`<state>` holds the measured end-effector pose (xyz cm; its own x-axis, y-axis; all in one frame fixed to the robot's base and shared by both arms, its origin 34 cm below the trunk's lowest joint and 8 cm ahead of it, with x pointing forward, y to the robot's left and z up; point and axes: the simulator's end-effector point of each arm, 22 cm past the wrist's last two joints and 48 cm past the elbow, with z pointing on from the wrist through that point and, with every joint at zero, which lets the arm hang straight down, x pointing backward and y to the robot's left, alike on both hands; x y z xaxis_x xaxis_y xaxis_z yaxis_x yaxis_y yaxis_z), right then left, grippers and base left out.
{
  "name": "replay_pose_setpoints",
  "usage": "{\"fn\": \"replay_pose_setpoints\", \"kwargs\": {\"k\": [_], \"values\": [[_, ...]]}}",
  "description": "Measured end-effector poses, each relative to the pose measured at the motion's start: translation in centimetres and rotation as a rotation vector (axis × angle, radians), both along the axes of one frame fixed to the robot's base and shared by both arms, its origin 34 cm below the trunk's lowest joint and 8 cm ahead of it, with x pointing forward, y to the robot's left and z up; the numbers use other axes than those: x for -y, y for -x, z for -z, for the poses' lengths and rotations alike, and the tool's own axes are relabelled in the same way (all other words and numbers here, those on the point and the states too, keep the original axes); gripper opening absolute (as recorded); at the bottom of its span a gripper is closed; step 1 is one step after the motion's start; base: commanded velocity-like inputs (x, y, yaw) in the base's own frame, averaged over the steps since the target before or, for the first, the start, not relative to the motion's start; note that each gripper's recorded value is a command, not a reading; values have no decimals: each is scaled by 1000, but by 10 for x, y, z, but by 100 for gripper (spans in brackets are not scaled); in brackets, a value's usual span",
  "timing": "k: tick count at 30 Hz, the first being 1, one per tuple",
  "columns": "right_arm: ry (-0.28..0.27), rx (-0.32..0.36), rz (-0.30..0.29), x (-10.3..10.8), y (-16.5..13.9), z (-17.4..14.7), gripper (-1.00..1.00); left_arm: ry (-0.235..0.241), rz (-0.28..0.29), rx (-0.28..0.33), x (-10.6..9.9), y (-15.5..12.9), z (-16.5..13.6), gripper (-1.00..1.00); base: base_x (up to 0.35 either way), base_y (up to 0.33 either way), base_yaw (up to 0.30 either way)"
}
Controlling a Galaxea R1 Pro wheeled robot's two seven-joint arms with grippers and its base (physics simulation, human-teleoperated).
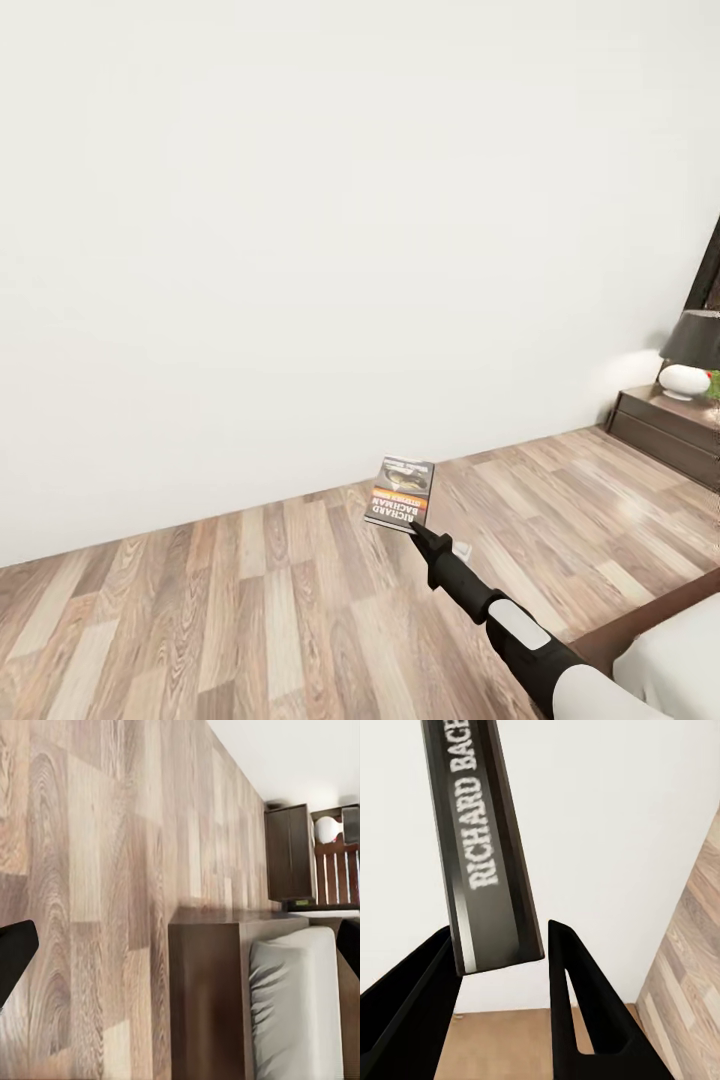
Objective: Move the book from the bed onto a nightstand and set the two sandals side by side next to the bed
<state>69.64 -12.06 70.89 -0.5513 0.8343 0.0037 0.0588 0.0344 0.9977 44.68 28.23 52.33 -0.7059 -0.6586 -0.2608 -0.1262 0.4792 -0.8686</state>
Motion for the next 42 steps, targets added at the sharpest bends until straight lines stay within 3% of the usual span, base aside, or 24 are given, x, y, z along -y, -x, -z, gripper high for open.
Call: {"fn": "replay_pose_setpoints", "kwargs": {"k": [13,42], "values": [[0,0,0,0,0,0,-100,1,0,0,1,0,0,100,247,193,-84],[0,0,0,0,0,0,-100,1,0,-1,1,0,0,100,217,178,-208]]}}
